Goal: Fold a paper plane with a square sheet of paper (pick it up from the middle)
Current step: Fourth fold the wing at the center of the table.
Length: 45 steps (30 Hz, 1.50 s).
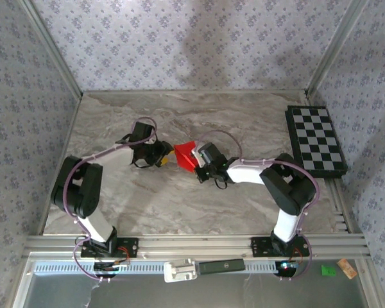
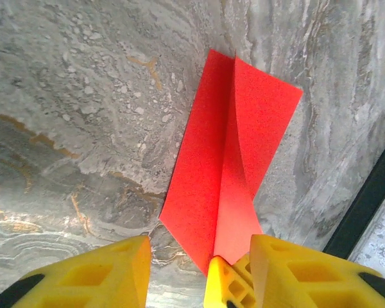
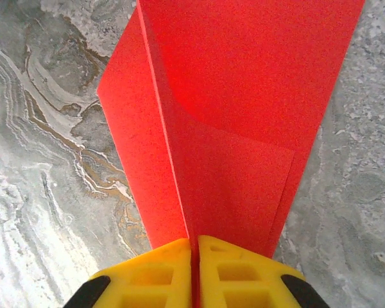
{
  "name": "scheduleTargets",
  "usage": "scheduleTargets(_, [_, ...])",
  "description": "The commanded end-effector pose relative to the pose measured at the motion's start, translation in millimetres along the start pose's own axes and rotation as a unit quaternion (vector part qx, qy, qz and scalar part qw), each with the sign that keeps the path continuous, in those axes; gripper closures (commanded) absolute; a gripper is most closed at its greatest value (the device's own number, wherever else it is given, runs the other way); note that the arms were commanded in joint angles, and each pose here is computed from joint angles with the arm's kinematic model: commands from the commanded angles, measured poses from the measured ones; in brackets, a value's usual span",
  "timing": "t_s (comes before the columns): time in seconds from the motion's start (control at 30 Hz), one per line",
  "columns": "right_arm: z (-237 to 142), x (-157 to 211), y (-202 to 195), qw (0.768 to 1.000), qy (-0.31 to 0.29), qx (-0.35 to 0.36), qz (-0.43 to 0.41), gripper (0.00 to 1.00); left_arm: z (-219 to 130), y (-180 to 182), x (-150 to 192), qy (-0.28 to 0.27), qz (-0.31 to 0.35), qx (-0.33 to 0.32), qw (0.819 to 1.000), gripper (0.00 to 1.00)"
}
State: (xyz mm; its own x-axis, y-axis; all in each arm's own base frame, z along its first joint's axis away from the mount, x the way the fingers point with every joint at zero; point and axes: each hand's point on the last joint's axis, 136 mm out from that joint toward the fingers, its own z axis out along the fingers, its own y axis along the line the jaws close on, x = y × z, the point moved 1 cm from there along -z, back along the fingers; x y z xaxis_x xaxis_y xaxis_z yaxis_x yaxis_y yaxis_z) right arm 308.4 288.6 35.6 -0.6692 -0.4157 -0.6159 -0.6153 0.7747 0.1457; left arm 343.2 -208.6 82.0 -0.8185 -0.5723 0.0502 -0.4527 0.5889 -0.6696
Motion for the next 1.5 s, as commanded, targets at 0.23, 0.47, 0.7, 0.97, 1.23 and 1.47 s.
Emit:
scheduleTargets(0.23, [-7.4, -5.5, 9.8, 0.992, -0.021, -0.109, 0.053, 0.89, 22.2, -27.7, 21.6, 0.041, 0.049, 0.076, 0.995, 0.63])
scheduleTargets(0.47, [-6.4, -4.5, 9.2, 0.99, -0.021, -0.126, 0.059, 0.89, 43.9, -32.2, 31.9, 0.067, 0.069, 0.07, 0.993, 0.65])
scheduleTargets(0.7, [-5.4, -3.1, 5.6, 0.988, -0.02, -0.134, 0.072, 0.89, 55.0, -27.4, 34.0, 0.078, 0.076, 0.056, 0.992, 0.63])
scheduleTargets(0.97, [-2.6, -0.1, 0.4, 0.986, -0.015, -0.136, 0.093, 0.88, 64.1, -11.9, 38.8, 0.091, 0.071, 0.025, 0.993, 0.59])
scheduleTargets(1.23, [0.9, 3.7, -7.1, 0.987, -0.006, -0.115, 0.11, 0.82, 69.7, 5.4, 42.0, 0.102, 0.059, -0.019, 0.993, 0.57])
scheduleTargets(1.47, [0.7, 1.8, -12.6, 0.988, -0.007, -0.098, 0.115, 0.79, 70.3, 21.0, 43.8, 0.106, 0.053, -0.06, 0.991, 0.55])
